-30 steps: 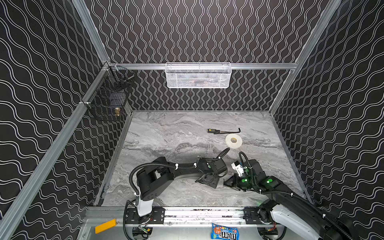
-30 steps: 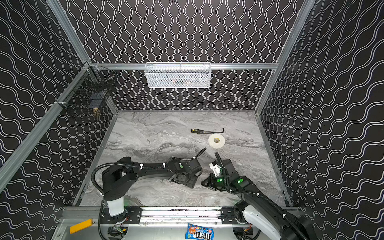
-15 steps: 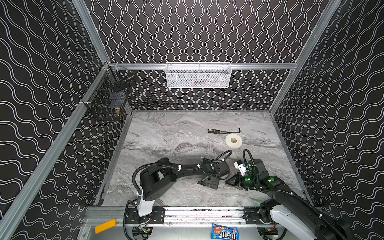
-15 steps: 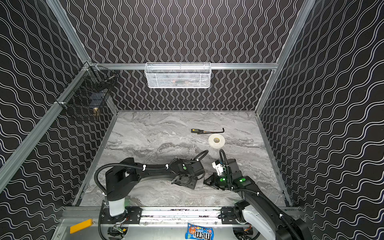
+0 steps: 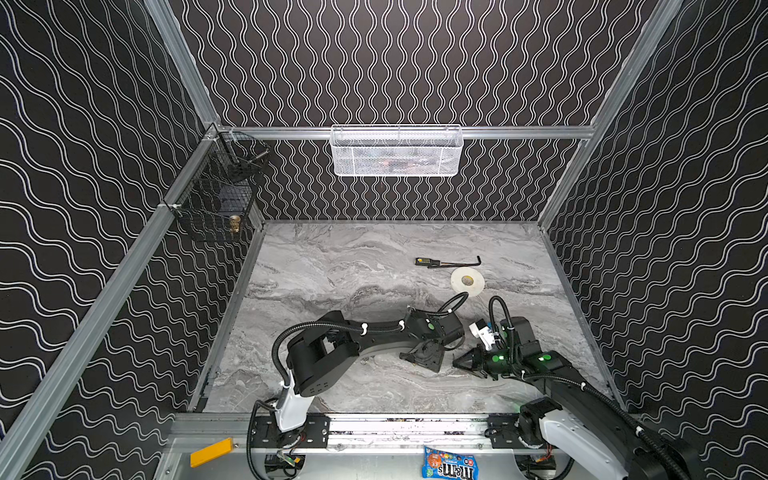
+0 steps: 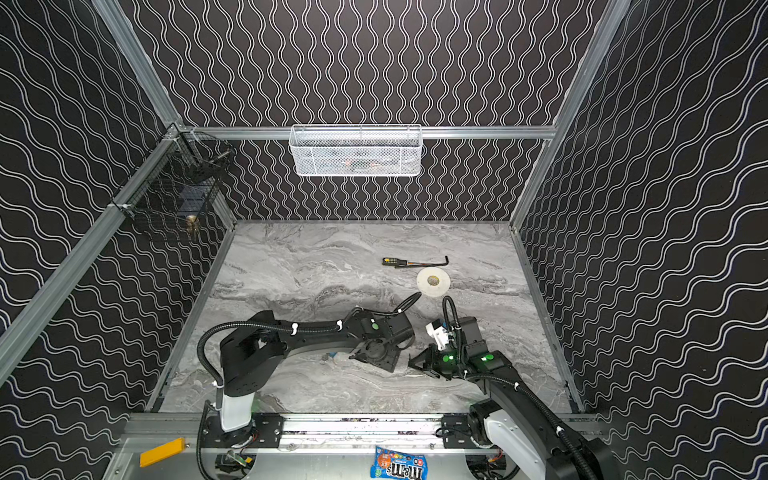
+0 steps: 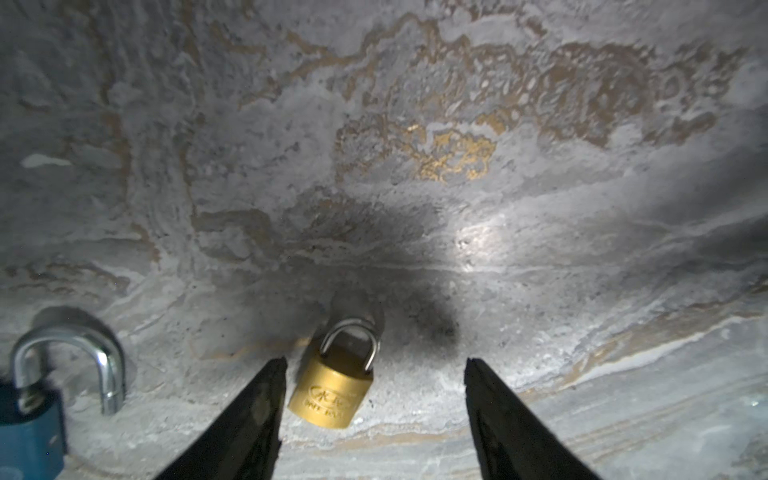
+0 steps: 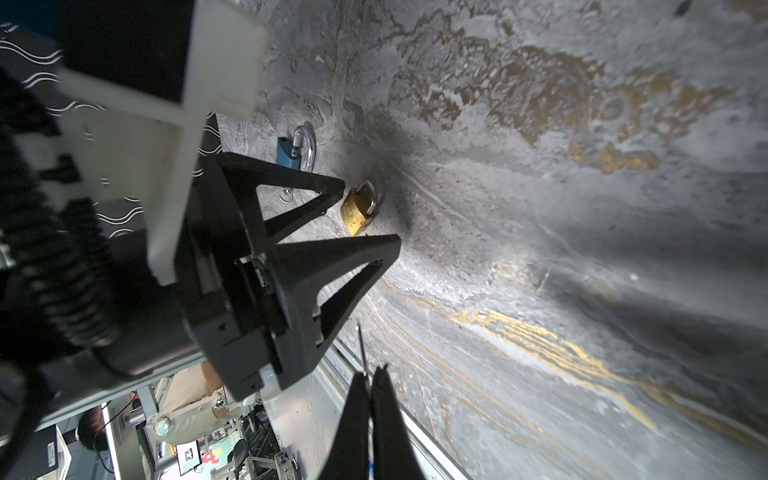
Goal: Unlock with the key
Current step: 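Close the left gripper on the brass padlock body and grasp it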
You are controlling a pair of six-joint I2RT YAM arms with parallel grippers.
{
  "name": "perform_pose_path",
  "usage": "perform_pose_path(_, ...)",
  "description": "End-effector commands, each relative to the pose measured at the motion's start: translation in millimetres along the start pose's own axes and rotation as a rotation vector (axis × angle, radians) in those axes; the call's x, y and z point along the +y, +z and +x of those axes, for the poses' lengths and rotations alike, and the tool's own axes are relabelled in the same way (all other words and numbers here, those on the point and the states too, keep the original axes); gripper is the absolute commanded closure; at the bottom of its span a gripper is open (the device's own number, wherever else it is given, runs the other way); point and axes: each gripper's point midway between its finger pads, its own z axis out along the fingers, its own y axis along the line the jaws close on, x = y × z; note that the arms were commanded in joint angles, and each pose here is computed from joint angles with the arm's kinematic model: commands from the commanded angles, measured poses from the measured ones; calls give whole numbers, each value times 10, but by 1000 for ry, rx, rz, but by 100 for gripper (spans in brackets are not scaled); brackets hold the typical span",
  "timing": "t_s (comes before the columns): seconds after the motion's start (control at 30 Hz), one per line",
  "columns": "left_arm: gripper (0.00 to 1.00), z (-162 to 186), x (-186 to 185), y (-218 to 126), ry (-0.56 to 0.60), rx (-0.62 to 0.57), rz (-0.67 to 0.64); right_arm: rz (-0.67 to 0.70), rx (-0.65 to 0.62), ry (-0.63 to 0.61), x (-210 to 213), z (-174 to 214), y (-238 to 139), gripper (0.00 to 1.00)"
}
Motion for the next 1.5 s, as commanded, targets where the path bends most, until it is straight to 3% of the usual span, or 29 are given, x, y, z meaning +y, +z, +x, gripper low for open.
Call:
perform_pose_path(0.0,29,77,92,2,15,30,-38,-21,8,-19,48,-2,-10,100)
perform_pose_path(0.43,37,176,-34,64,-60,41,3,-49,25,-27,54,-5,-1,100)
perform_pose_path(0.77,46,171,82,65,-130,31,-63,-69,33,-24,51,-10,-10,100)
perform_pose_path(1.07,57,213,170,141,-128,52,-119,-83,31,-20,57,-19,-21,100)
perform_pose_path(1.37,61,240,205,181,-115,62,-140,-90,30,-16,74,-39,-23,100)
perform_pose_path(1.47,67,242,214,162,-120,57,-138,-91,29,-16,80,-44,-26,100)
